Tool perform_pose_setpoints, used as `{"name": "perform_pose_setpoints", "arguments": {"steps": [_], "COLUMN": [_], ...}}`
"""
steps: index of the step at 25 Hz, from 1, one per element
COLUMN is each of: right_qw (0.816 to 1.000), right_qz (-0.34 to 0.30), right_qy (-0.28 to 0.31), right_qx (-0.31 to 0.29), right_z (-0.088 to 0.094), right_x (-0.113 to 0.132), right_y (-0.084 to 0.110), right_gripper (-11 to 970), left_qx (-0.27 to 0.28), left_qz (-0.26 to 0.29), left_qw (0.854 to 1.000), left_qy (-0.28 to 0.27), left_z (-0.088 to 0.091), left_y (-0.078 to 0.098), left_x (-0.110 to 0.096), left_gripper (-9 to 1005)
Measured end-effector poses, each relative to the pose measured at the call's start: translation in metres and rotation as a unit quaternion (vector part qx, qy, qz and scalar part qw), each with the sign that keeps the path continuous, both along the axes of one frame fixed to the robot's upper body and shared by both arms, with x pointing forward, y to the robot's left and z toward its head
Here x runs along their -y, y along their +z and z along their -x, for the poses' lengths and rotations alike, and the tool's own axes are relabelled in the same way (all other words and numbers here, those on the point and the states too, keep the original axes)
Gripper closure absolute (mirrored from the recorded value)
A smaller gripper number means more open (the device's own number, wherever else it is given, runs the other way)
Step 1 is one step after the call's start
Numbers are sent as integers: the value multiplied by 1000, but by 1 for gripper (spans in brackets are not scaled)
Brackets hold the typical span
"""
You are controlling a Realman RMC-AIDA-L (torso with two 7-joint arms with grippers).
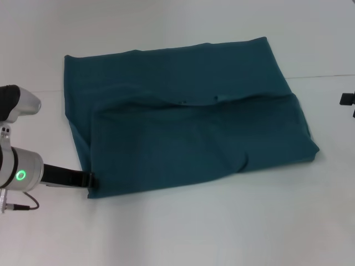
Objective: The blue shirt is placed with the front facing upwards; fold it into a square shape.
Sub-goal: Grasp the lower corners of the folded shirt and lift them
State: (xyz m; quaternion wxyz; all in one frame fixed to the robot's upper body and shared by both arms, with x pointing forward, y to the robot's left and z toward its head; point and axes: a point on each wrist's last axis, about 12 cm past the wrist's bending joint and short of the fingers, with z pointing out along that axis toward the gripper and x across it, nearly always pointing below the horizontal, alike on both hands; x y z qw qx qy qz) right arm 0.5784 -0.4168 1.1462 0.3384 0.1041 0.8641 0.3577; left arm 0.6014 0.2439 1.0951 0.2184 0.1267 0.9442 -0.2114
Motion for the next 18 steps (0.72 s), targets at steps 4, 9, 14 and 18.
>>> {"name": "perform_pose_setpoints", "arguments": {"steps": [4,9,14,18], "right_qw": [1000,998,993,987], "right_qz": [-2,28,66,107], "right_qy": [5,21,35,43], "right_qx": [-12,-51,-91,-114], "right_z": [-2,-8,-21,-29], "right_x": [-1,-5,-9,-14], "right_y": [2,3,13,16], "right_gripper": [237,207,177,158], "left_qx": [-3,2,9,9], "left_qz": [5,45,49,47], "left_qw": [1000,999,999,999], "left_qy": [-1,-9,-18,-26], "left_z": [1,4,4,4], "left_y": [1,13,22,23], "left_x": [-1,-7,-8,-7], "left_gripper": [989,986,984,982]}}
